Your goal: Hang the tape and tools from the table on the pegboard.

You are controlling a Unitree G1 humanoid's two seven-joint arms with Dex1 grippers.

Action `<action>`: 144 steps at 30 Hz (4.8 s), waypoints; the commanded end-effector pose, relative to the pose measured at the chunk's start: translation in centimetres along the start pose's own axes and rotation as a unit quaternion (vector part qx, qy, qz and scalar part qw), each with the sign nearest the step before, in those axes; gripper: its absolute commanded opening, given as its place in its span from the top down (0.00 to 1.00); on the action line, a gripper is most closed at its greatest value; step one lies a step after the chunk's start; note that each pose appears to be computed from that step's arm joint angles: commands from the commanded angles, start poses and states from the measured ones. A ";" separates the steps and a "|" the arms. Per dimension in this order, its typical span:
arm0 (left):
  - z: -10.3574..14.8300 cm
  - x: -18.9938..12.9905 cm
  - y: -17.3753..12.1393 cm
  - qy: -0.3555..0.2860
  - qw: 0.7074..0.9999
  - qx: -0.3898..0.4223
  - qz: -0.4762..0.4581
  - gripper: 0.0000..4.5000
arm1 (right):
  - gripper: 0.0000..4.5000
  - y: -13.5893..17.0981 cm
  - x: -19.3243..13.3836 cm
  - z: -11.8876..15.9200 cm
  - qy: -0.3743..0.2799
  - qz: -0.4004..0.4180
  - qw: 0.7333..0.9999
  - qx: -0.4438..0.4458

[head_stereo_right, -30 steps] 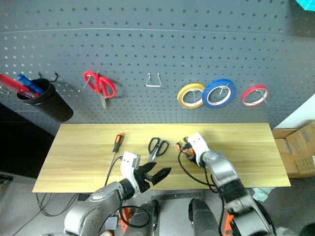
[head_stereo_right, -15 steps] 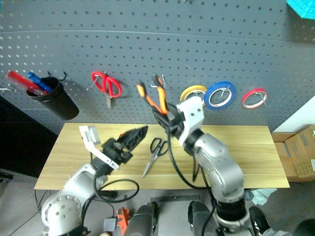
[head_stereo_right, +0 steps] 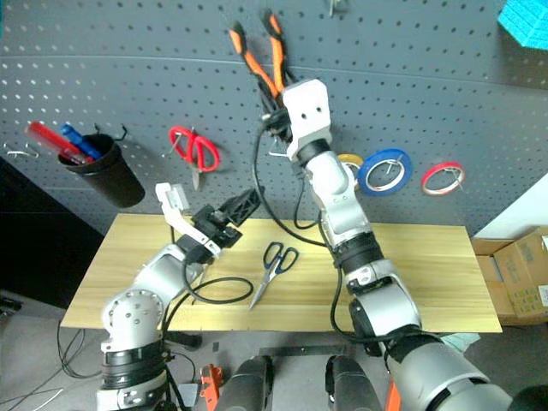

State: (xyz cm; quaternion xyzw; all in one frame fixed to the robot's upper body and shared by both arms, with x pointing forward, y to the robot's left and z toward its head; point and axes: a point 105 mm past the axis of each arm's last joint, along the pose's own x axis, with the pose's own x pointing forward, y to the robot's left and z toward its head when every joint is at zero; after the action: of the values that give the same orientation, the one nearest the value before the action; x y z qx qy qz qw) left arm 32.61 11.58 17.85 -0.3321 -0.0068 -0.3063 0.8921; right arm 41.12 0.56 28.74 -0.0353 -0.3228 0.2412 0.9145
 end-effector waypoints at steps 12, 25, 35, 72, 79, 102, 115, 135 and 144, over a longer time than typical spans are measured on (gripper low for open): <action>-0.2 -0.7 -0.5 0.007 1.000 0.017 -0.001 0.00 | 0.62 0.3 -5.5 -8.4 0.133 -0.057 0.988 0.058; -1.4 -0.3 4.0 0.095 0.972 0.187 0.106 0.00 | 0.01 -0.1 -9.4 -9.9 0.211 -0.006 0.977 0.022; -6.6 -3.9 9.1 0.259 0.899 0.309 0.168 0.00 | 0.01 0.8 -16.2 -5.1 0.249 0.095 0.963 0.045; -15.7 -7.3 12.8 0.490 0.817 0.241 0.185 0.89 | 0.00 3.9 -22.9 -5.9 0.336 0.419 0.842 -0.046; -14.1 -6.1 12.4 0.434 0.841 0.265 0.184 0.89 | 0.00 3.7 -22.1 -4.9 0.309 0.388 0.868 -0.027; -0.3 -9.7 6.0 0.006 0.813 0.518 0.266 0.89 | 0.00 4.4 -19.6 1.7 0.146 0.255 0.934 0.206; 3.7 -7.4 8.4 -0.037 0.800 0.529 0.279 0.89 | 0.00 3.9 -18.8 1.0 0.139 0.252 0.942 0.175; 4.2 -2.6 11.8 0.038 0.873 0.437 0.215 0.60 | 0.00 3.7 -18.5 0.9 0.147 0.236 0.947 0.160; 0.6 -6.8 13.5 0.090 0.866 0.405 0.278 0.05 | 0.00 4.5 -19.8 0.4 0.170 0.244 0.941 0.162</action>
State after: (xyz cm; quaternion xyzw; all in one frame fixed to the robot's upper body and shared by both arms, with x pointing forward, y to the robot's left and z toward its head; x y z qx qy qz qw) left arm 35.27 23.51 8.33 0.0965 0.0490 -0.0551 0.9926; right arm 26.32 -4.89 15.81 0.0056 -0.0818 0.4896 0.8681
